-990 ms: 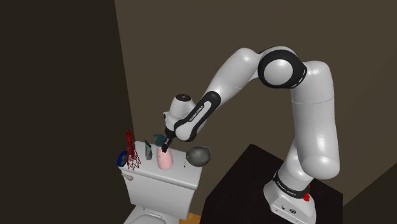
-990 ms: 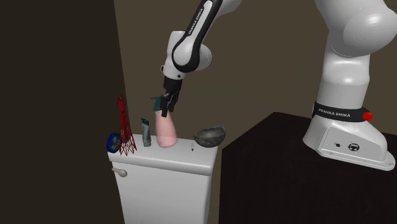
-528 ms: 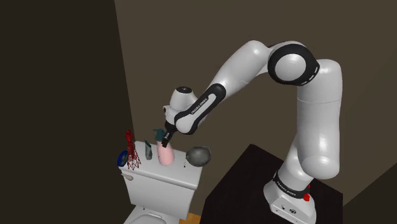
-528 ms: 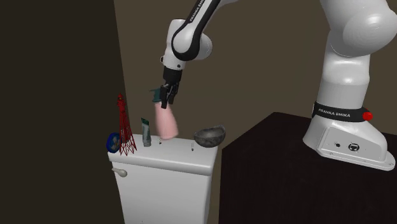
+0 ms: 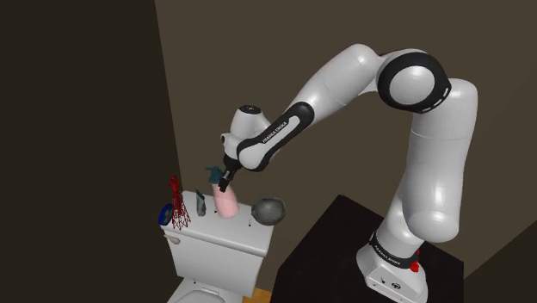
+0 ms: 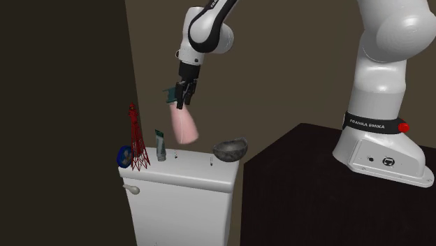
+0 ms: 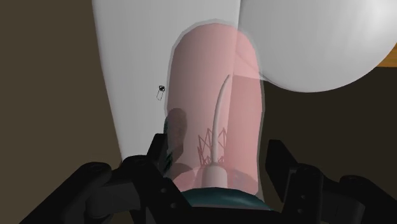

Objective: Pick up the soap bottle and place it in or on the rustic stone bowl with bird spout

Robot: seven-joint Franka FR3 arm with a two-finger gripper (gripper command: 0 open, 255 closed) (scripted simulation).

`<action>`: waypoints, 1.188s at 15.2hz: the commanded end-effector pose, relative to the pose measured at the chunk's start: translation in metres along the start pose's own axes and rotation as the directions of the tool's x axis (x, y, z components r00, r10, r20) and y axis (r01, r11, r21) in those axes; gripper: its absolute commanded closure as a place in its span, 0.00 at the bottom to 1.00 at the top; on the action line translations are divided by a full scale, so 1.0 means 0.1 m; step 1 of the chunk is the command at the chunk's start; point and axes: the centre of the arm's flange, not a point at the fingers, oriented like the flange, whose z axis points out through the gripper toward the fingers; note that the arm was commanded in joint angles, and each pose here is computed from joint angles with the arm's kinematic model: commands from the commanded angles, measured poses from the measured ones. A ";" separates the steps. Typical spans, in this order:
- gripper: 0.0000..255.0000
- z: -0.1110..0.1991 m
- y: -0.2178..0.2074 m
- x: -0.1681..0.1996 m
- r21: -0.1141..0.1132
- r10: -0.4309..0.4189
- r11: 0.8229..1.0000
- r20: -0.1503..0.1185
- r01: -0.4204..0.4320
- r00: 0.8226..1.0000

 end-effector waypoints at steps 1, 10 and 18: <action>1.00 -0.11 0.00 0.03 0.000 0.000 1.000 0.000 0.000 1.000; 1.00 -0.53 0.29 -0.31 0.000 0.000 1.000 0.000 0.000 1.000; 1.00 -0.93 0.86 -1.10 0.000 0.000 1.000 0.000 0.000 1.000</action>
